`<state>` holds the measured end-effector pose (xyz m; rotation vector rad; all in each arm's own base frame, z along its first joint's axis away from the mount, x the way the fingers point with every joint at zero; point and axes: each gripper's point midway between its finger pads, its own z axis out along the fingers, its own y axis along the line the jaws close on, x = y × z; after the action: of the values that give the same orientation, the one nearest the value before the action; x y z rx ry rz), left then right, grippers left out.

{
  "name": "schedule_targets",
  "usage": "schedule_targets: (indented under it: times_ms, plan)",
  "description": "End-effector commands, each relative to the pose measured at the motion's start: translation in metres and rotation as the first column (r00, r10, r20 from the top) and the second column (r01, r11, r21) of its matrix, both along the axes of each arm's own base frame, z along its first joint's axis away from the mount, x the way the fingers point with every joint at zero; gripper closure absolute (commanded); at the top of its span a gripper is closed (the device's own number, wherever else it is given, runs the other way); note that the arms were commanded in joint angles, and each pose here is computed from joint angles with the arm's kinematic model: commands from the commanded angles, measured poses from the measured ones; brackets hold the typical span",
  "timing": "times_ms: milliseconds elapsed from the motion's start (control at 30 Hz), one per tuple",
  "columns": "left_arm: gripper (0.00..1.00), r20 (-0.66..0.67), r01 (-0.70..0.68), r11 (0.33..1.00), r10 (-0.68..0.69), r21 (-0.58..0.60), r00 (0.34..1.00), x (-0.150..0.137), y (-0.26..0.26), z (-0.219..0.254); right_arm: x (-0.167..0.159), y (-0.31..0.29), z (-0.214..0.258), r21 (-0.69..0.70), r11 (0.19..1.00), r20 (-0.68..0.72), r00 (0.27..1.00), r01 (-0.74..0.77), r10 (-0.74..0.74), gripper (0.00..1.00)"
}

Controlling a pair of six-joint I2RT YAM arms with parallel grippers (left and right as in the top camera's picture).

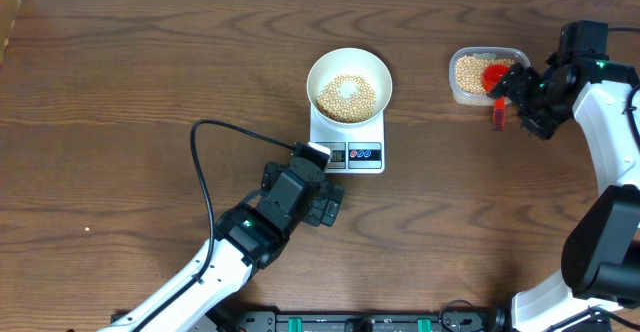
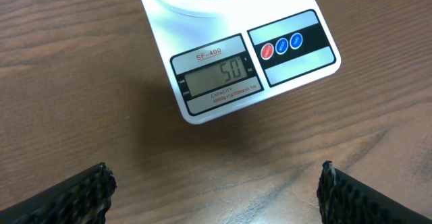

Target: Scoop item into bowl and weigh 50g on scale

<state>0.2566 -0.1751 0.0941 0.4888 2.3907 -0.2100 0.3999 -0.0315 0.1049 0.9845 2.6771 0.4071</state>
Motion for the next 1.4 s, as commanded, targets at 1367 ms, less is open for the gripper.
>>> schedule_targets:
  times_ms: [1367]
  plan:
    - [0.02, 0.003, 0.005, 1.000, -0.005, 0.005, 1.000, -0.001, 0.001, -0.001, -0.042, 0.003, 0.198, -0.442, 0.868, 0.407, 0.812, -0.224, 0.417, 0.01]
